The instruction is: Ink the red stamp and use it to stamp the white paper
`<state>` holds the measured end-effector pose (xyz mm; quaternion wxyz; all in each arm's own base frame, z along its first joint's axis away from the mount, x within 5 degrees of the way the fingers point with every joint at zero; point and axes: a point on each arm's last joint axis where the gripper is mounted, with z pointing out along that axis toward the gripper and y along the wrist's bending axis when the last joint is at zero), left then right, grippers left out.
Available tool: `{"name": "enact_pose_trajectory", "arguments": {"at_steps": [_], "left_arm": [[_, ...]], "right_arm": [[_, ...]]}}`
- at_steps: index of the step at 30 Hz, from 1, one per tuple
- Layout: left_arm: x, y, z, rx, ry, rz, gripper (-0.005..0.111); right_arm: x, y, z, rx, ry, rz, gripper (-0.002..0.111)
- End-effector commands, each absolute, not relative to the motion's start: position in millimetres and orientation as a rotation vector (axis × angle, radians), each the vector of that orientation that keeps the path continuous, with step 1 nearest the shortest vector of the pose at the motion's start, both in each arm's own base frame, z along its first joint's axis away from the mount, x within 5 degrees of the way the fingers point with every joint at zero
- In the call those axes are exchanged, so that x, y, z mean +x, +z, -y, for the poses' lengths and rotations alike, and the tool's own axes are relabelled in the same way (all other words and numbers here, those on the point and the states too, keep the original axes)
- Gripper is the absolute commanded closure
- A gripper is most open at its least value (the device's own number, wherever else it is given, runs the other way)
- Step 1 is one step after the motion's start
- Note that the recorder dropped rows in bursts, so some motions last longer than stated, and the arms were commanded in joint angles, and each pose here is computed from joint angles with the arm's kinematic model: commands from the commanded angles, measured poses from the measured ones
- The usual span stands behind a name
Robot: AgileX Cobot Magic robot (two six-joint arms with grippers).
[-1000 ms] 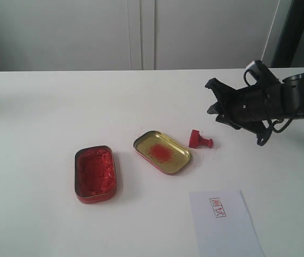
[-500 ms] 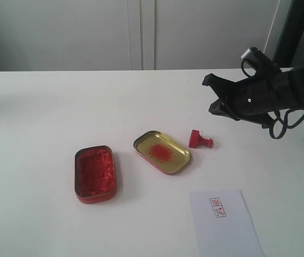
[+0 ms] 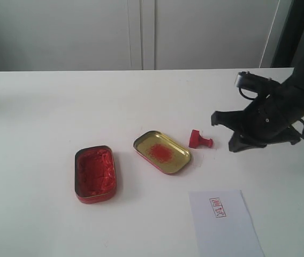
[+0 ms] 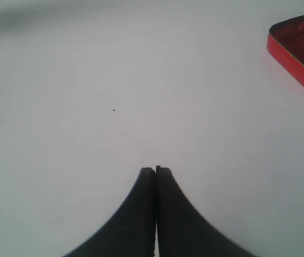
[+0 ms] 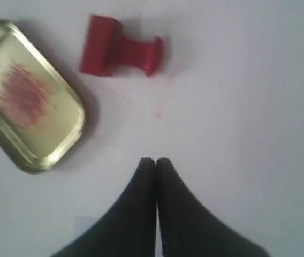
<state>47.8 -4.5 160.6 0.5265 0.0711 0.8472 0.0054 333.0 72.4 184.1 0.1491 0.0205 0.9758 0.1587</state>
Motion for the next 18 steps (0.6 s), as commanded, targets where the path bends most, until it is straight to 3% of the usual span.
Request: {"name": "enact_pose_trajectory", "arguments": {"at_steps": [1, 18], "left_arm": [[47, 156, 4, 0.173, 0.017, -2.046, 0.107], [47, 156, 4, 0.173, 0.017, -2.046, 0.107]], "right_arm": [[324, 182, -54, 0.056, 0.202, -2.92, 0.108], [308, 201, -47, -0.062, 0.107, -2.968, 0.108]]}}
